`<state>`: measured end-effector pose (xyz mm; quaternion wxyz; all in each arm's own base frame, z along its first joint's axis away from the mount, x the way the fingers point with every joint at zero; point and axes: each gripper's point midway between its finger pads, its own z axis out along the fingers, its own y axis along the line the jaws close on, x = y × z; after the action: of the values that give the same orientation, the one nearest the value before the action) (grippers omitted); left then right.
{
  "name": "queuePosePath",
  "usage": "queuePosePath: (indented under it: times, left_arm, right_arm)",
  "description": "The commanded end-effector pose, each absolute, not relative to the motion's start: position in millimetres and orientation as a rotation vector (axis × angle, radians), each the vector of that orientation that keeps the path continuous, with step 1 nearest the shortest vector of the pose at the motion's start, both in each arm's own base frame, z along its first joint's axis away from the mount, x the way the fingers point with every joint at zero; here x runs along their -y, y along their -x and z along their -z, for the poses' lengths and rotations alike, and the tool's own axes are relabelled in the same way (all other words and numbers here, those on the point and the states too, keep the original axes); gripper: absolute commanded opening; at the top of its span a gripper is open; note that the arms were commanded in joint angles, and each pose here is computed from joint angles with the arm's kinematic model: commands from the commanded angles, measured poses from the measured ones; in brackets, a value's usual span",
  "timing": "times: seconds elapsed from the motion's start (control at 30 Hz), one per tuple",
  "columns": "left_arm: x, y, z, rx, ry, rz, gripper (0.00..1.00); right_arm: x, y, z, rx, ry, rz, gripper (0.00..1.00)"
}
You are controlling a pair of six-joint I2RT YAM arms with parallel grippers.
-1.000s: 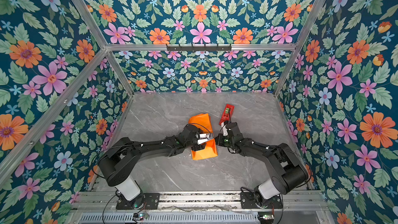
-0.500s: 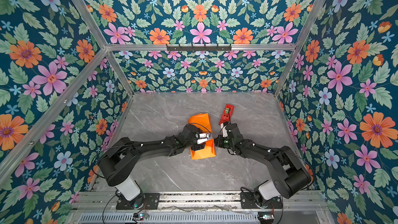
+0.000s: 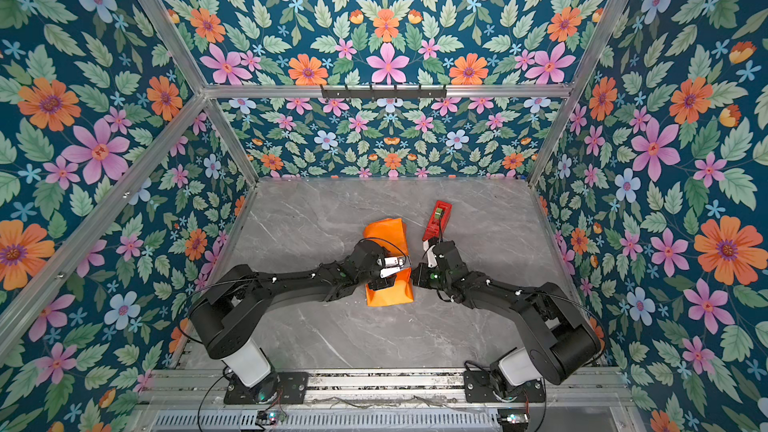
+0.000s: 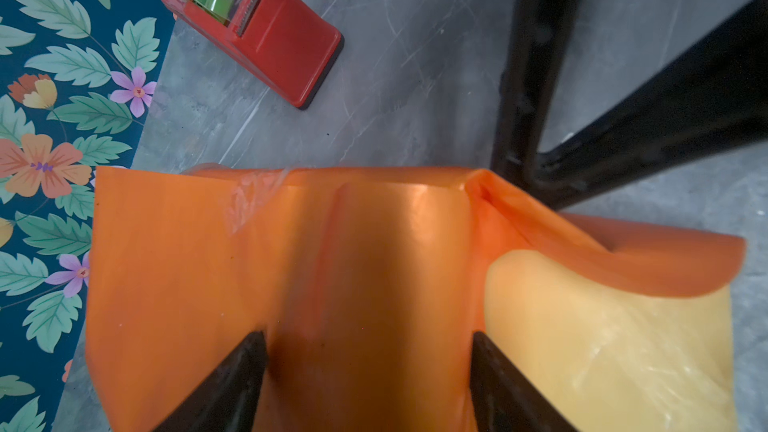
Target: Wrap the gift box in paper
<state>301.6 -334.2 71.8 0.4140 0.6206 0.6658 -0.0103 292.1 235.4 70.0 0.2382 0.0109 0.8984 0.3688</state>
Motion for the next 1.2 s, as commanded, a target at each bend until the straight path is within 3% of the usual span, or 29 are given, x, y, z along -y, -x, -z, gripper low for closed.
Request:
queuePosePath:
  times: [0.0, 0.83, 1.17]
  left_arm:
    - [317.4, -283.8, -43.6, -1.772, -1.66, 0.031, 0.77]
    - [316.2, -281.7, -41.1, -1.772, -1.669, 0.033, 0.77]
    - [319.3, -280.2, -44.9, -1.765, -1.663, 0.061, 0.77]
  right_arm:
    - [-242.1, -294.3, -80.5, -2.414, -0.013, -1.064, 0.03]
    - [-257.2, -300.5, -75.1, -2.329, -0.014, -1.143, 0.01]
    - [-247.7, -304.5, -59.3, -2.304, -0.057, -1.048, 0.0]
